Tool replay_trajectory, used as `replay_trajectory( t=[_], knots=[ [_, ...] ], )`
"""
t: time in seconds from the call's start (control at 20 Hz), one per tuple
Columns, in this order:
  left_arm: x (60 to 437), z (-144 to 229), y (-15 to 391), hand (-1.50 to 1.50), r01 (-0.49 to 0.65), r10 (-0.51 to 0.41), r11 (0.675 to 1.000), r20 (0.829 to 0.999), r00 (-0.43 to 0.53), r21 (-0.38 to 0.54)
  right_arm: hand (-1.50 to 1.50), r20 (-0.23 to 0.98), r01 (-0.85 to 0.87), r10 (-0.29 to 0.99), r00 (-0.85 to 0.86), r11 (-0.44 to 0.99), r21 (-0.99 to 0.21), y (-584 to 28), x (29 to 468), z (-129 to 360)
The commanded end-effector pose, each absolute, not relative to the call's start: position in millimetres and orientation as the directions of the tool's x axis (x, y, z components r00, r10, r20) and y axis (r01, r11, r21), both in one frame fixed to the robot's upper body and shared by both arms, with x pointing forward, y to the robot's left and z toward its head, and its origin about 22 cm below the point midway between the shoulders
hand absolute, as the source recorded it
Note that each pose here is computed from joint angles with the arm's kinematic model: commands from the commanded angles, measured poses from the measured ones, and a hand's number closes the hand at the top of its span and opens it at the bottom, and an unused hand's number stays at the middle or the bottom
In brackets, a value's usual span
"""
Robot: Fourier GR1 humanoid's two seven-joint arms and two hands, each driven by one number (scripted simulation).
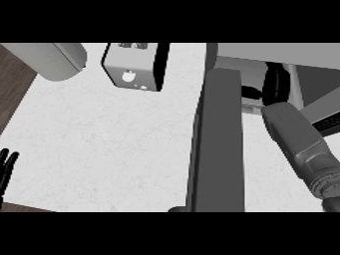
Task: Pick up the milk, place it into the microwave and close the microwave
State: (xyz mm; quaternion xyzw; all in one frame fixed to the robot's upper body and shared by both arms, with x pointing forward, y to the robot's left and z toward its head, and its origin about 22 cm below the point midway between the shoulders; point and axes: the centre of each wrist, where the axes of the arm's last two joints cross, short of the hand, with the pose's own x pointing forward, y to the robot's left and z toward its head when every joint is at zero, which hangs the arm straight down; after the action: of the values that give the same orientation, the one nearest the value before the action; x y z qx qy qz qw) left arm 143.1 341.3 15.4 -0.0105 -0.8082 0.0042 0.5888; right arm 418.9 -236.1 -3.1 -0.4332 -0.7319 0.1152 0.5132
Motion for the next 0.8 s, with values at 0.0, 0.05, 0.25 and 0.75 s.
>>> replay_trajectory(
  t=[0.0, 0.05, 0.25, 0.75],
  knots=[
    [147.7, 13.9, 339.3, -1.5, 0.025, 0.019, 1.0, 0.955, -0.297, -0.012, -1.5, 0.618, 0.53, 0.779, -0.107, 0.571, -0.627, -225.9, 420.4, -2.3],
    [141.4, 7.5, 339.1, -1.5, 0.027, 0.029, 0.999, 0.956, -0.292, -0.022, -1.5, 0.629, 0.52, 0.77, -0.109, 0.583, -0.624, -225.5, 418.6, -5.4],
    [142.4, 14.3, 348.8, -1.5, 0.04, 0.012, 0.999, 0.955, -0.297, 0.0, -1.5, 0.636, 0.489, 0.763, -0.114, 0.601, -0.633, -216.1, 417.7, -8.3],
    [140.1, 3.1, 340.8, -1.5, 0.016, 0.026, 1.0, 0.955, -0.296, -0.022, -1.5, 0.649, 0.451, 0.749, -0.132, 0.628, -0.634, -225.3, 417.3, -7.7]
  ],
)
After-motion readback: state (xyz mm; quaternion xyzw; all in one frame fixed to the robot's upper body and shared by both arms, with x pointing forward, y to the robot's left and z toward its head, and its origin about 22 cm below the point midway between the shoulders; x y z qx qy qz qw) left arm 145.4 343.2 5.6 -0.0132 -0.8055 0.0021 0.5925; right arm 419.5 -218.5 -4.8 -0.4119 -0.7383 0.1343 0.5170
